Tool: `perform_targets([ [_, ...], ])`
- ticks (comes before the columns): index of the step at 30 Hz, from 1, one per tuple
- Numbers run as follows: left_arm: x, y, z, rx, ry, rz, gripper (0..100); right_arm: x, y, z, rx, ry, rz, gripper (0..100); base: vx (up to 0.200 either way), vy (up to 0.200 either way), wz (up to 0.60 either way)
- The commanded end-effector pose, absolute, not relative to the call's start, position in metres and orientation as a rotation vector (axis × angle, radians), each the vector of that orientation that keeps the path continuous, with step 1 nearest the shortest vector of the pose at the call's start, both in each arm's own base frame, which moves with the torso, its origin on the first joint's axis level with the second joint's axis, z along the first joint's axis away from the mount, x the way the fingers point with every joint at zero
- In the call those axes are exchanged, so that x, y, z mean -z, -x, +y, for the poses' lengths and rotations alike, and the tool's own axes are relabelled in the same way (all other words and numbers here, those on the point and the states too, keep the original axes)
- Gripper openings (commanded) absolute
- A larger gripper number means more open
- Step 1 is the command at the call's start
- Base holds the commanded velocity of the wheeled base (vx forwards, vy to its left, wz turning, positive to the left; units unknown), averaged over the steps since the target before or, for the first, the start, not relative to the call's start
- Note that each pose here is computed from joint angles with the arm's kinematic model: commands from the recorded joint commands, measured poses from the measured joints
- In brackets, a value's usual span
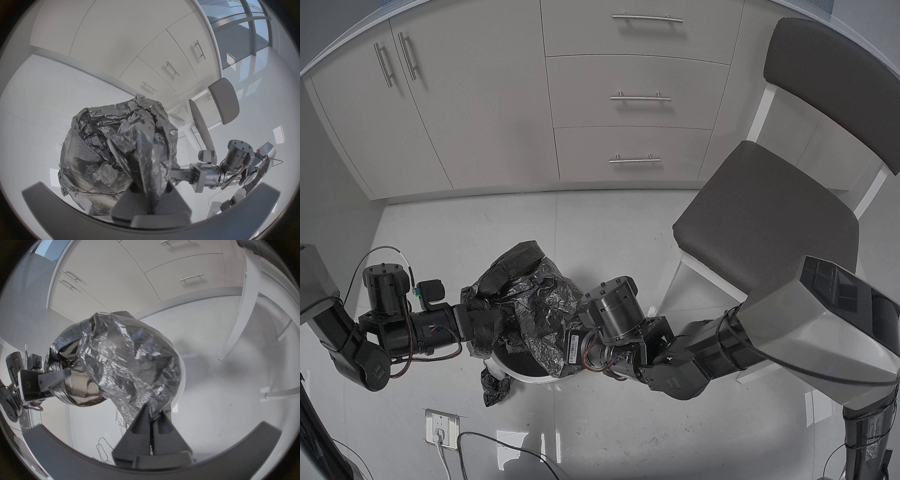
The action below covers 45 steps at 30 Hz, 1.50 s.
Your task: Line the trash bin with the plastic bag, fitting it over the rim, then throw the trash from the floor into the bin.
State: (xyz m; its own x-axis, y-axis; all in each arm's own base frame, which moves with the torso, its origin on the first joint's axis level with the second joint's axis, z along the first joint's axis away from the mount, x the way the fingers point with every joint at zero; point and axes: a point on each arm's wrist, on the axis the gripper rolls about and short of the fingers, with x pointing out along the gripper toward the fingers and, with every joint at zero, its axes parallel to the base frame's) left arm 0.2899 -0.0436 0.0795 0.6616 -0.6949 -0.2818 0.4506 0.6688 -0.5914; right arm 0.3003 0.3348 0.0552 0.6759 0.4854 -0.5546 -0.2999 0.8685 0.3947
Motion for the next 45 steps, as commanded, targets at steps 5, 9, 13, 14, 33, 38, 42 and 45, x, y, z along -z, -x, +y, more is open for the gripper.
perform_targets([
  [5, -0.084, -0.288, -0.044, 0.683, 0.514, 0.512, 0, -0.06, -0.309, 0.358, -0.487, -0.292, 0.671, 0, 0.0, 0.0, 0.0],
  [9, -0.085, -0.288, -0.044, 0.68, 0.53, 0.514, 0, -0.047, -0.32, 0.37, -0.488, -0.29, 0.668, 0, 0.0, 0.0, 0.0],
  [13, -0.085, -0.289, -0.045, 0.684, 0.528, 0.515, 0, -0.034, -0.332, 0.382, -0.494, -0.287, 0.656, 0, 0.0, 0.0, 0.0],
  [14, -0.085, -0.289, -0.045, 0.683, 0.528, 0.516, 0, -0.029, -0.334, 0.386, -0.494, -0.275, 0.663, 0, 0.0, 0.0, 0.0],
  [33, -0.051, -0.301, -0.046, 0.67, 0.528, 0.546, 0, 0.02, -0.354, 0.399, -0.431, -0.18, 0.797, 0, 0.0, 0.0, 0.0],
  [38, -0.047, -0.302, -0.046, 0.667, 0.528, 0.553, 0, 0.024, -0.354, 0.398, -0.434, -0.178, 0.814, 0, 0.0, 0.0, 0.0],
  [42, -0.045, -0.304, -0.046, 0.667, 0.528, 0.547, 0, 0.026, -0.354, 0.398, -0.432, -0.176, 0.818, 0, 0.0, 0.0, 0.0],
  [45, -0.045, -0.304, -0.046, 0.667, 0.528, 0.547, 0, 0.025, -0.354, 0.398, -0.434, -0.175, 0.817, 0, 0.0, 0.0, 0.0],
])
